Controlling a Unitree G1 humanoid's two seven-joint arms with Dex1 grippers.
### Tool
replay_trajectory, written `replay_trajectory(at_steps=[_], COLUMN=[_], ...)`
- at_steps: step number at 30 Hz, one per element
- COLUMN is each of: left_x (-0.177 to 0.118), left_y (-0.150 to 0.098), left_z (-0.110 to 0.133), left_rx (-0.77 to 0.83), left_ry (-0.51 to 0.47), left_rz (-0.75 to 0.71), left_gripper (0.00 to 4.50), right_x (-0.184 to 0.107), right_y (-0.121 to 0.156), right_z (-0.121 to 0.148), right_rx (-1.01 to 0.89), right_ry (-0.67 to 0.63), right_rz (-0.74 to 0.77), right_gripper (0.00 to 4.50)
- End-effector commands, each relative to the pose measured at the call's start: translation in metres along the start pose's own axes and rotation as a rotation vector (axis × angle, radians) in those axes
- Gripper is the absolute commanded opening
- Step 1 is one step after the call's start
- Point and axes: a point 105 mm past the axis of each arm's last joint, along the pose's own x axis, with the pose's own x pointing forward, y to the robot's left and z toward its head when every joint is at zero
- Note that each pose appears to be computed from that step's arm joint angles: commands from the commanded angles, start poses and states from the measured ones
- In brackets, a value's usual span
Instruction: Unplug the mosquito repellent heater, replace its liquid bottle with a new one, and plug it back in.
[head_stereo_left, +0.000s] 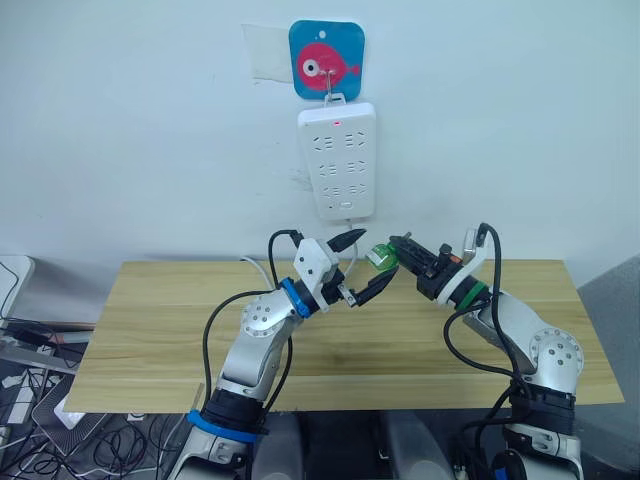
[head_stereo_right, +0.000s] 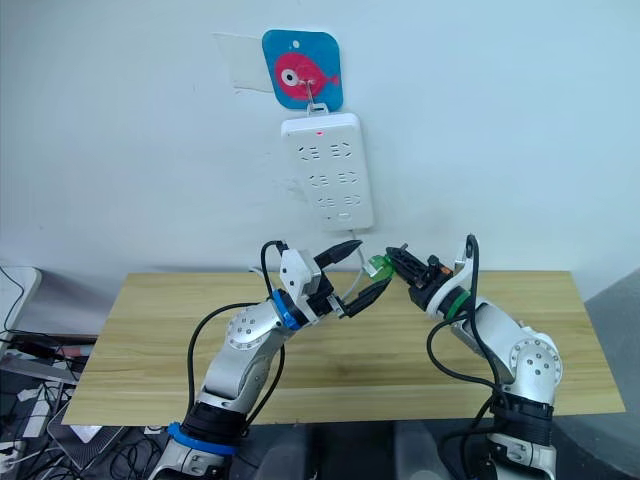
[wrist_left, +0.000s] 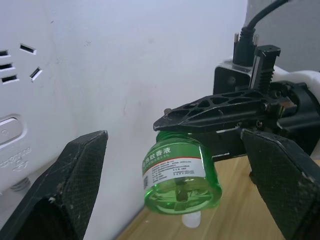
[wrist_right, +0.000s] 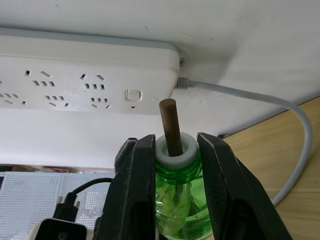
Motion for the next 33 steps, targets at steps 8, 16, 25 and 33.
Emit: replay_trajectory(at_steps=[8, 16, 25, 33], left_x=[-0.001, 0.001, 0.003, 0.004], left_y=[-0.001, -0.001, -0.003, -0.004], left_z=[-0.002, 0.001, 0.000, -0.001], left_rx=[0.008, 0.019, 0.007, 0.005], left_ry=[-0.024, -0.037, -0.042, -0.042], left_rz=[0.023, 0.021, 0.011, 0.008], left_gripper=[4.50, 4.50, 3.40, 2.24], right_x=[-0.004, -0.004, -0.004, -0.004], right_y=[0.023, 0.025, 0.029, 0.032], right_z=[-0.001, -0.004, -0.005, -0.007], right_rx=[0.001, 0.005, 0.011, 0.021], right_ry=[-0.006, 0.008, 0.016, 0.020], right_rz=[0.069, 0.070, 0.084, 0.094], right_gripper=[0.86, 0.86, 0.86, 0.86])
